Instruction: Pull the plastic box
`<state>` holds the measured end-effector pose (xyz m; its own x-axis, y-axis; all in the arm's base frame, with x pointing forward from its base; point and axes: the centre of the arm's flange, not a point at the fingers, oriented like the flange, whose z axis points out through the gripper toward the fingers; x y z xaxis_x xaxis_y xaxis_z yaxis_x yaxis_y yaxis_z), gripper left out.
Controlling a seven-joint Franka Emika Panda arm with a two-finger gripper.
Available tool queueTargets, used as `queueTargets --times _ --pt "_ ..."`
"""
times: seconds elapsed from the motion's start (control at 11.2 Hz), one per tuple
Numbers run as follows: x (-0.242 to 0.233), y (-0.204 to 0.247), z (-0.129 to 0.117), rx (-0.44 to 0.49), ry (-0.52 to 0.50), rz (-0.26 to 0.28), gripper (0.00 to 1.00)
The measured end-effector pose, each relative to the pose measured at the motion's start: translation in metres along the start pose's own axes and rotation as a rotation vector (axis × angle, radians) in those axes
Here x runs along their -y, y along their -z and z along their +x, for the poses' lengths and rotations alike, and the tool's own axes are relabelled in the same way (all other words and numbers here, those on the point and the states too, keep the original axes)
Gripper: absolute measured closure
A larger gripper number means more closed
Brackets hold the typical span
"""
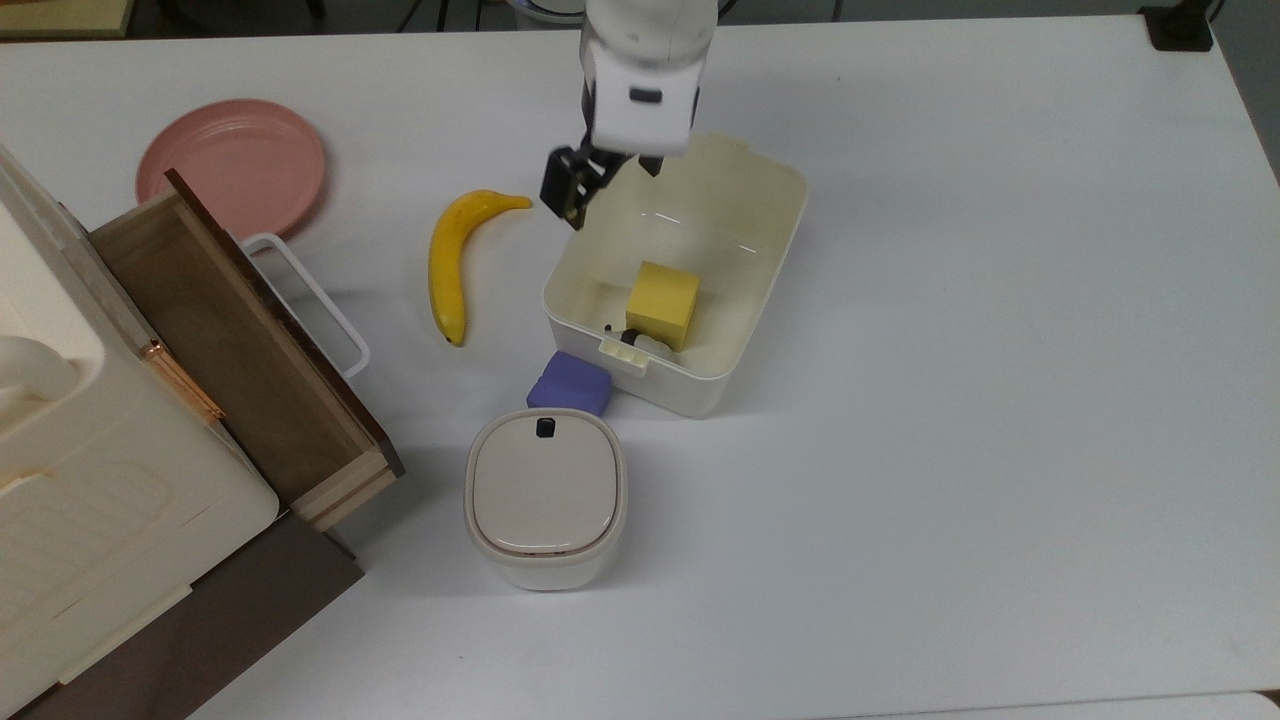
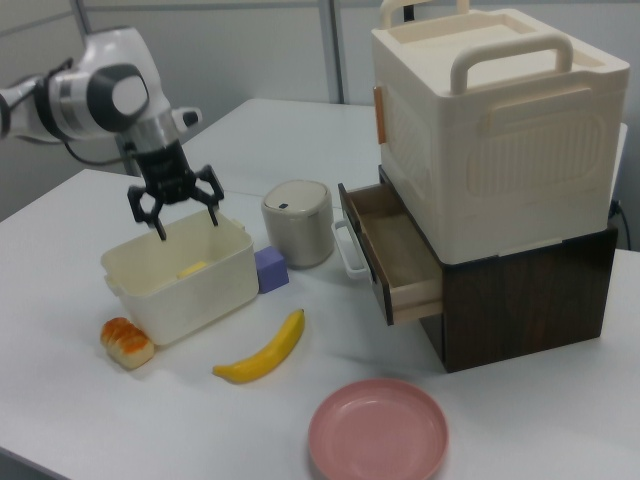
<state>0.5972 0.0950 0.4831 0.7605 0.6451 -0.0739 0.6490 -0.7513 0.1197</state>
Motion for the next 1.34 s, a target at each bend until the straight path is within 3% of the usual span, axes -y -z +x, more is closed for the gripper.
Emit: queueTargets --times 0.18,0.45,0.62,0.98,1.34 --pt "-0.012 0.038 -0.022 -0.04 -0.261 0.01 0.0" --pt "-0.035 0.089 -0.06 -0.049 -0.607 0.09 0.0" --pt "-0.046 0.098 -0.07 -0.063 -0.755 0.103 0.0" --pt "-0.061 0.106 -0.088 -0.083 -0.884 0.132 0.0" --pt "-0.064 0.115 -0.101 -0.103 -0.918 0.161 0.0"
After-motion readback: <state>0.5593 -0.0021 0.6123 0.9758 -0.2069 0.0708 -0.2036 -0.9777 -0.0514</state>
